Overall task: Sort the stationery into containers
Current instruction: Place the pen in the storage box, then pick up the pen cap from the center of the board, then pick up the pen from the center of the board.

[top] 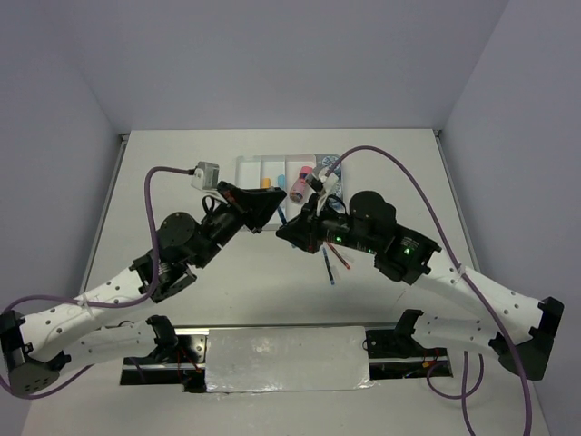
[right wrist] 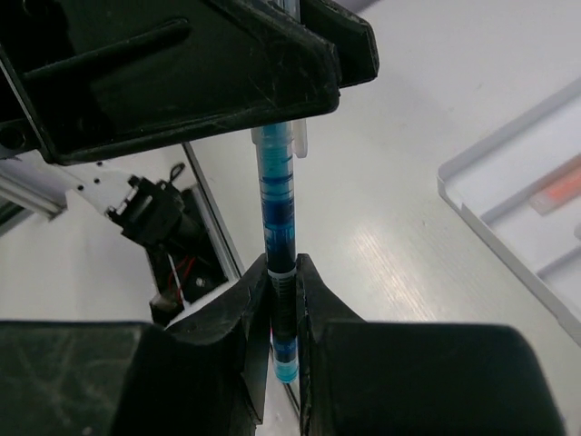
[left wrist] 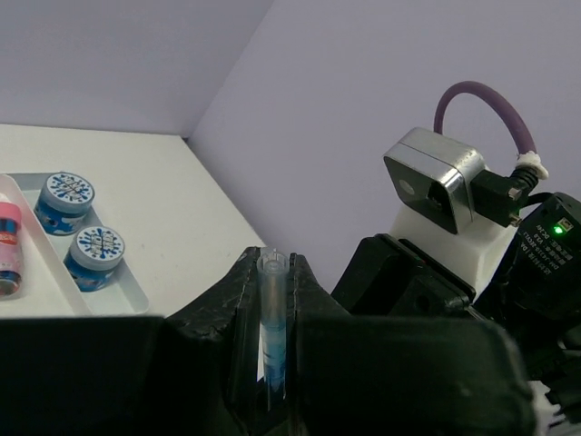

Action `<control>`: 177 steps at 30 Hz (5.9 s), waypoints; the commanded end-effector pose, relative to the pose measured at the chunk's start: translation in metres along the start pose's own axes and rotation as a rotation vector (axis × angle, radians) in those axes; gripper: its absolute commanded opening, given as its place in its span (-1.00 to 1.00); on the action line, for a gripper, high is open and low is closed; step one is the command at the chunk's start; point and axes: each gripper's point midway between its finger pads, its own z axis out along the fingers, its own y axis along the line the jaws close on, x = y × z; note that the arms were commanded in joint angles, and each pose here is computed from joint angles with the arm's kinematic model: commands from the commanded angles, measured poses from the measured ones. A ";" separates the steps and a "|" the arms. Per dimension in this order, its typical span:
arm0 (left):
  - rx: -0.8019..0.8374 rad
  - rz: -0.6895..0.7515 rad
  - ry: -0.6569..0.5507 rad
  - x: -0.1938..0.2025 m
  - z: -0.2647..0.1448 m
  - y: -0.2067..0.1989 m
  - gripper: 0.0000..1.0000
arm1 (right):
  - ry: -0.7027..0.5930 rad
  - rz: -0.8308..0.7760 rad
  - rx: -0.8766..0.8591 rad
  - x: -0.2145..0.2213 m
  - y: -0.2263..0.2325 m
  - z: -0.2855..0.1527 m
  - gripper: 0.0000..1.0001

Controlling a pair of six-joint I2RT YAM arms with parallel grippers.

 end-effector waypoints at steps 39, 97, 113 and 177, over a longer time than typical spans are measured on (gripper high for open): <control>-1.005 0.344 0.009 -0.056 -0.168 0.164 0.99 | 0.316 0.542 0.665 0.121 -0.247 0.245 -0.87; -0.752 0.314 0.579 0.084 -0.141 0.155 0.99 | 0.725 0.259 0.807 0.237 -0.200 -0.077 -0.21; -0.744 0.332 0.592 0.089 -0.143 0.159 0.99 | 0.787 0.274 0.785 0.251 -0.200 -0.072 -0.30; -1.049 0.198 0.782 0.339 0.024 0.174 0.48 | 0.118 0.264 0.980 0.067 -0.177 -0.192 -0.82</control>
